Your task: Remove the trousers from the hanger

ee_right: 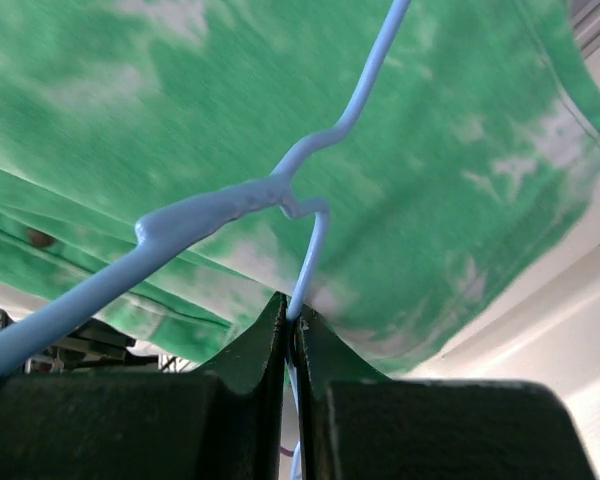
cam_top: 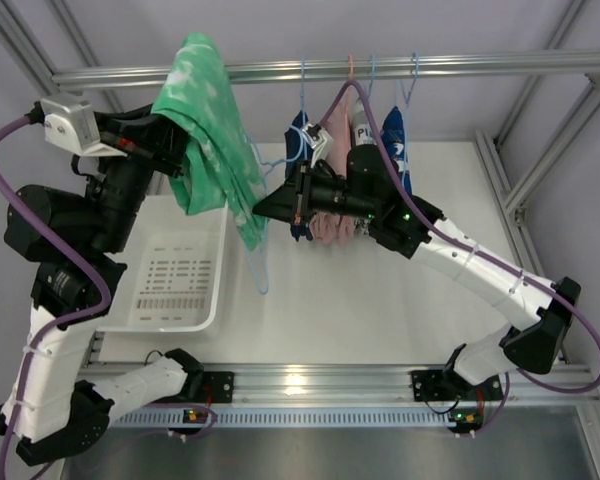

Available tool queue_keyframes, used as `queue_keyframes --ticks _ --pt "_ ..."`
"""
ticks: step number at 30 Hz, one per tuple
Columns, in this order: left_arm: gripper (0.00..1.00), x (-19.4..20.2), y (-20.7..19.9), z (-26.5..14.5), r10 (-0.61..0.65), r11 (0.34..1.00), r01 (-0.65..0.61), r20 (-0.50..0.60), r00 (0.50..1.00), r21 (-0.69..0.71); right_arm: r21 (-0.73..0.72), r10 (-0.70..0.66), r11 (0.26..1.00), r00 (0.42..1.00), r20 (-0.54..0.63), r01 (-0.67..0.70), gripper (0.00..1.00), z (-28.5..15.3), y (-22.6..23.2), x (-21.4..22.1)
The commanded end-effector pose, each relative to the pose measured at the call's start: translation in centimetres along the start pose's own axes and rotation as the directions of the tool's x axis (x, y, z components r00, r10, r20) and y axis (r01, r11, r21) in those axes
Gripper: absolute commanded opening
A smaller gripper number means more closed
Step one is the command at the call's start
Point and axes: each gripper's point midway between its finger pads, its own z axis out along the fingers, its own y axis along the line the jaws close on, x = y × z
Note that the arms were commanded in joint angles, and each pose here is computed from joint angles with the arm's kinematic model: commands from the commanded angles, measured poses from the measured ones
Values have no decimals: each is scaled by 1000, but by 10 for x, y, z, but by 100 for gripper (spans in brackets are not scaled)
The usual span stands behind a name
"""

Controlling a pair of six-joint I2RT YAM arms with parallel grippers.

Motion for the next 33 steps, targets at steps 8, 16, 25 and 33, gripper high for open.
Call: queue_keyframes --ticks 8,16,25,33 --pt "0 -158 -3 -13 108 994 -105 439 892 -32 24 -23 999 999 36 22 0 -5 -11 -7" --pt "0 -203 10 -24 242 970 -185 526 815 -159 30 -38 999 999 36 37 0 -11 -11 -7" --pt "0 -176 48 -46 480 860 -349 362 799 -372 32 -56 998 997 59 54 0 -21 -8 -15" --pt "0 -135 82 -99 669 688 -545 127 733 -478 36 -67 997 996 63 65 0 -26 -9 -16"
